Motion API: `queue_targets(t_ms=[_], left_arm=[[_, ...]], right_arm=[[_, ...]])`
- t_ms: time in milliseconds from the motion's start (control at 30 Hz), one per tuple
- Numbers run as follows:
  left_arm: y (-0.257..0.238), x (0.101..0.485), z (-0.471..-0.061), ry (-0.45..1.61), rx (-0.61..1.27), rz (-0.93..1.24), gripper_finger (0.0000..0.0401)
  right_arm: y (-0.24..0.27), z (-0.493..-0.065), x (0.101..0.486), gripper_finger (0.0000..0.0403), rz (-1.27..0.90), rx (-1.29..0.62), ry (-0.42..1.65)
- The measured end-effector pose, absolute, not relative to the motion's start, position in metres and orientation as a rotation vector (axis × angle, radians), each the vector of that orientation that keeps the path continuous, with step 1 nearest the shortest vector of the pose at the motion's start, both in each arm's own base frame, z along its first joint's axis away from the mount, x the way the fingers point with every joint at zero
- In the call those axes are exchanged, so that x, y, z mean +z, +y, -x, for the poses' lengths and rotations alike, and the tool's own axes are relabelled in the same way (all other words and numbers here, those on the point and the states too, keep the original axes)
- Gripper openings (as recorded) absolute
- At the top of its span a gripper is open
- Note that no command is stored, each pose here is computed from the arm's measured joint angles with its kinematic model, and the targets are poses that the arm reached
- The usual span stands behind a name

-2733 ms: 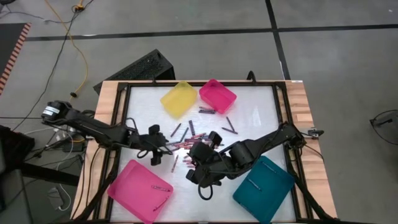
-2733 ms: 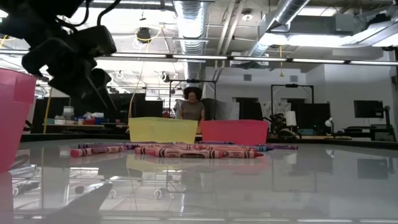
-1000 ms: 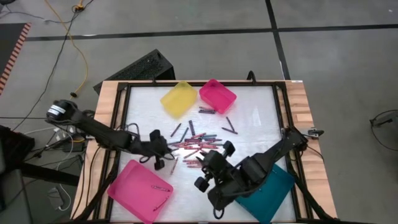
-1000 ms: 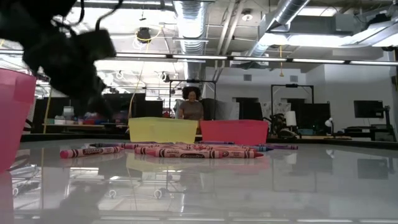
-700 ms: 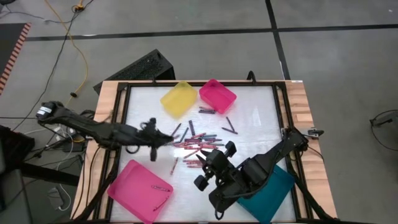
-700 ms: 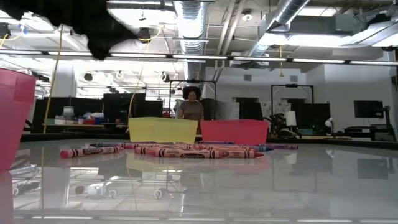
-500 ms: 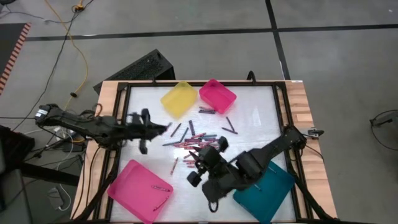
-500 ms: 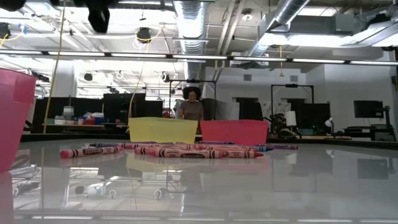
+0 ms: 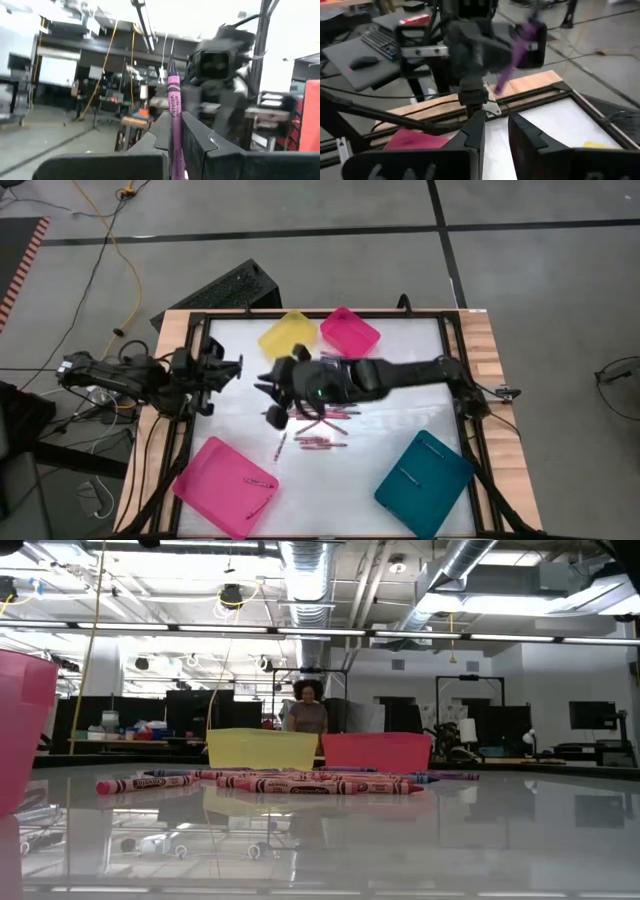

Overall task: Sort crayons
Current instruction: Put the purple crayon into the yellow bin

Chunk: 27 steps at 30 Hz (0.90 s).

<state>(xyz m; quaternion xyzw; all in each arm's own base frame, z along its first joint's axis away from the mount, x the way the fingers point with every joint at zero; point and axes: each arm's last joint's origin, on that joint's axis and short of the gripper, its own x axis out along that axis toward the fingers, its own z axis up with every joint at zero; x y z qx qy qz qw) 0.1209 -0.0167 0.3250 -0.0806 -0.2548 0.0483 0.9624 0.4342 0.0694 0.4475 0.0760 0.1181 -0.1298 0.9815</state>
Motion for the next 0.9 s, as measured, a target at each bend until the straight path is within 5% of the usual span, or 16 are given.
queue_targets(t_ms=[533, 900], left_arm=[[-0.006, 0.331, -0.115, -0.584, 0.267, 0.096, 0.0006], [0.003, 0.334, -0.122, -0.647, 0.270, 0.128, 0.0006]], right_arm=[[0.006, -0.444, 0.455, 0.0211, -0.053, -0.134, 0.177], [-0.025, -0.445, 0.464, 0.0218, -0.048, -0.032, 0.094]])
